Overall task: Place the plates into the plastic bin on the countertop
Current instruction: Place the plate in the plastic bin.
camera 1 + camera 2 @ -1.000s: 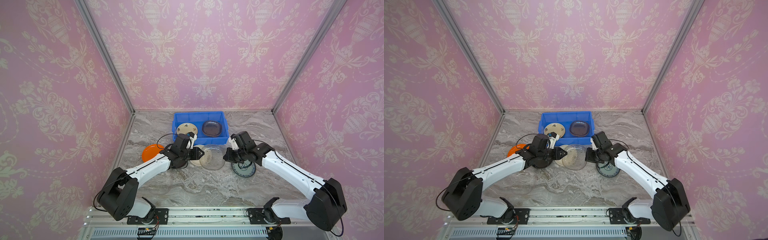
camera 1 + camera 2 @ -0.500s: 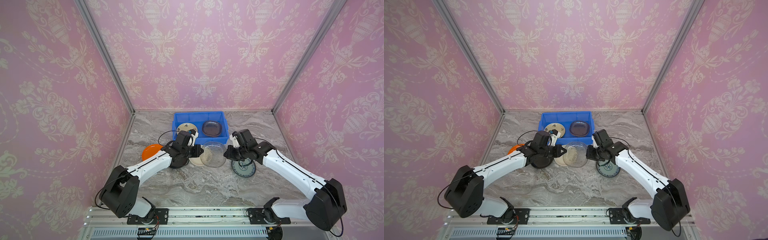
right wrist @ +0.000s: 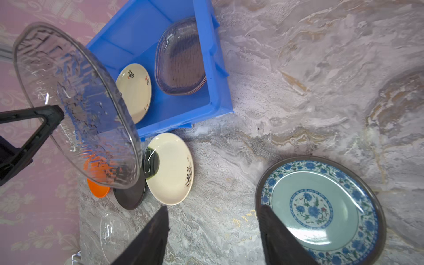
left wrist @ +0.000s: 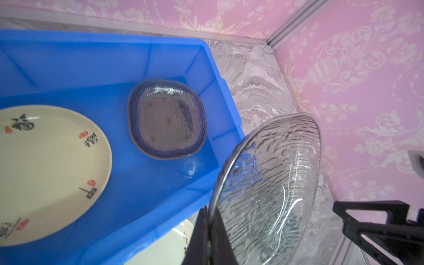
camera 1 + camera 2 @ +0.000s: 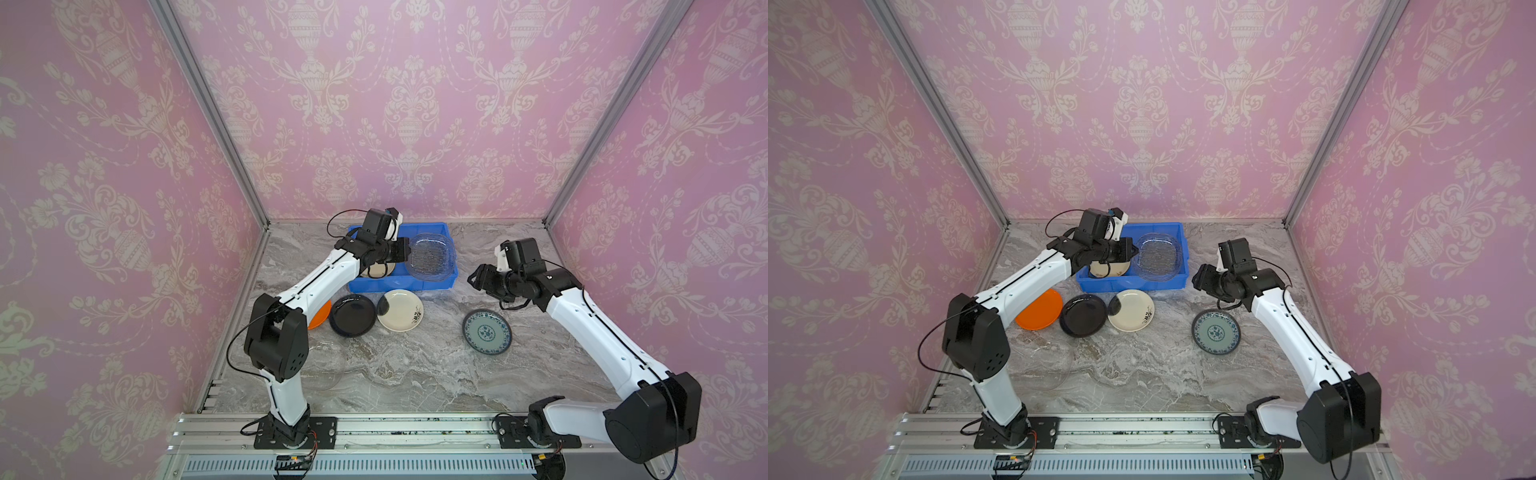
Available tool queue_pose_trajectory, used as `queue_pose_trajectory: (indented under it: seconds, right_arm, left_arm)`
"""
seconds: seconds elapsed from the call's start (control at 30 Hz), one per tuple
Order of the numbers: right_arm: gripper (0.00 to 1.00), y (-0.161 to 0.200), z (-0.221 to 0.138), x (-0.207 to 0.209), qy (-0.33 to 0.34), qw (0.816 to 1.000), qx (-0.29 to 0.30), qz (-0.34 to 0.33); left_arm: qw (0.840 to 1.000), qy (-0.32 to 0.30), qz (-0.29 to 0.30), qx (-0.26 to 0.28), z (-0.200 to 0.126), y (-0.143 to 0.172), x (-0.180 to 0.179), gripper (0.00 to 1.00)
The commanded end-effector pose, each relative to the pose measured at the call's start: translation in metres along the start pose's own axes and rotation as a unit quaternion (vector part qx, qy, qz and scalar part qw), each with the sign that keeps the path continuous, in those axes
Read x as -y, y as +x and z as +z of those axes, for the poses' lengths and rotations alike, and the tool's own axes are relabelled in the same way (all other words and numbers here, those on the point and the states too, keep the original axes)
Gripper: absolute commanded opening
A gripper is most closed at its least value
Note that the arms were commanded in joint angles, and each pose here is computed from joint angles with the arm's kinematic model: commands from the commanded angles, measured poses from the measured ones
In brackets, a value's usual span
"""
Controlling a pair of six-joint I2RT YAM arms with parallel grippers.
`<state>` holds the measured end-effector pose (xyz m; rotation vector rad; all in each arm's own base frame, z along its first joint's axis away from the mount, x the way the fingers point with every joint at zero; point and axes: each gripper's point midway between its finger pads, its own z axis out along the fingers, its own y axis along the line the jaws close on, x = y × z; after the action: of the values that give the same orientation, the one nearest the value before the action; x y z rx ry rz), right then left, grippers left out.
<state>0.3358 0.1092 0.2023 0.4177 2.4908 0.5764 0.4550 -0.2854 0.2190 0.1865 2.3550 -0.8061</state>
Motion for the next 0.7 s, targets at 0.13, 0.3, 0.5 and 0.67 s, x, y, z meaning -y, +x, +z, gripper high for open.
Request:
queue_pose_trajectory:
  seconds: [0.13,0.3,0.5,0.67]
  right_arm:
    - [0.64,-0.02,-0.017,-0.008,-0.027,0.999,0.015,0.009]
    - [0.64,-0.026,-0.017,-0.005,-0.024,1.0,0.015,0.012]
    - [0.64,-0.027,-0.017,-0.001,-0.024,0.999,0.017,0.021]
    - [0.64,-0.027,-0.012,0.0,-0.026,0.999,0.013,0.026]
  left_arm:
    - [0.997,-0.042,0.019,-0.056,0.05,-0.027,-0.036,0.0]
    - [0.993,-0.059,0.051,-0.091,0.074,-0.036,-0.049,0.0]
    - [0.992,-0.066,0.037,-0.104,0.094,-0.032,-0.068,0.0]
    - [0.991,-0.068,0.028,-0.115,0.108,-0.02,-0.08,0.0]
